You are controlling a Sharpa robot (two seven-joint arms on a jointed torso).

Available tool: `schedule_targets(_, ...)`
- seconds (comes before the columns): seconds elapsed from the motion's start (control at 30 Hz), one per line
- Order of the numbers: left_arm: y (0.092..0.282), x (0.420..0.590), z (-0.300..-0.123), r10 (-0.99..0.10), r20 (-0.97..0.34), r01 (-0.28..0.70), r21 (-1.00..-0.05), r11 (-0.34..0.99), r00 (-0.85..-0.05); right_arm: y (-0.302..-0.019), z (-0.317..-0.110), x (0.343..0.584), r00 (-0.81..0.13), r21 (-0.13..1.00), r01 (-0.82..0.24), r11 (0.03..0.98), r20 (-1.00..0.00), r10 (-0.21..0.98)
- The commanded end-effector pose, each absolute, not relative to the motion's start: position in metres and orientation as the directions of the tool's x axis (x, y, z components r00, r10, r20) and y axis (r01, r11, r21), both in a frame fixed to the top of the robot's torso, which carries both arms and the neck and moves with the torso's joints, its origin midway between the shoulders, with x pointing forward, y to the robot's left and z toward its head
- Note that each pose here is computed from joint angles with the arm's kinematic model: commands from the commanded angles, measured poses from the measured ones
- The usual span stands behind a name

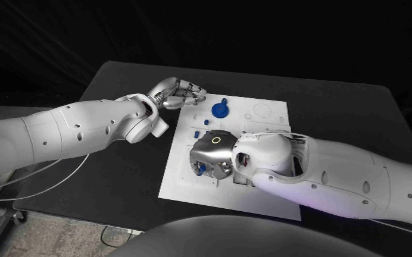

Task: Assemble the parts on the task board

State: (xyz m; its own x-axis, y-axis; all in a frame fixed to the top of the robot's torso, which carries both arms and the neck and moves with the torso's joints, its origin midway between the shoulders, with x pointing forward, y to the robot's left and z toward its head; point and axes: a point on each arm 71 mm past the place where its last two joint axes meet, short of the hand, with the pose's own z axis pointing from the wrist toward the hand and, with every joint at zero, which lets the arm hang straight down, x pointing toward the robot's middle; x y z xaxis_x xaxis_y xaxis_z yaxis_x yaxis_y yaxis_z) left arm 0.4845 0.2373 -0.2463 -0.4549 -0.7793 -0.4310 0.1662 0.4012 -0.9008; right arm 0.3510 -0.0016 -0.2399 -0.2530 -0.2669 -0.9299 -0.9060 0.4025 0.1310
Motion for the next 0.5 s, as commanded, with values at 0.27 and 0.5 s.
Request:
schedule_targets(0.27, 0.2348, 0.4840, -0.2466, -0.776, -0.419, 0.163, -0.906, 0.391, -0.471, -0.0011, -0.2433, 0.3497, -0.275, 0.138, -0.904, 0.405, -0.912, -0.303)
schedule_targets(0.5, 0.2340, 0.4842, -0.2468, -0.775, -0.418, 0.162, -0.906, 0.390, -0.473, -0.0010, -0.2422, 0.3519, -0.286, 0.161, -0.899, 0.407, -0.921, -0.266)
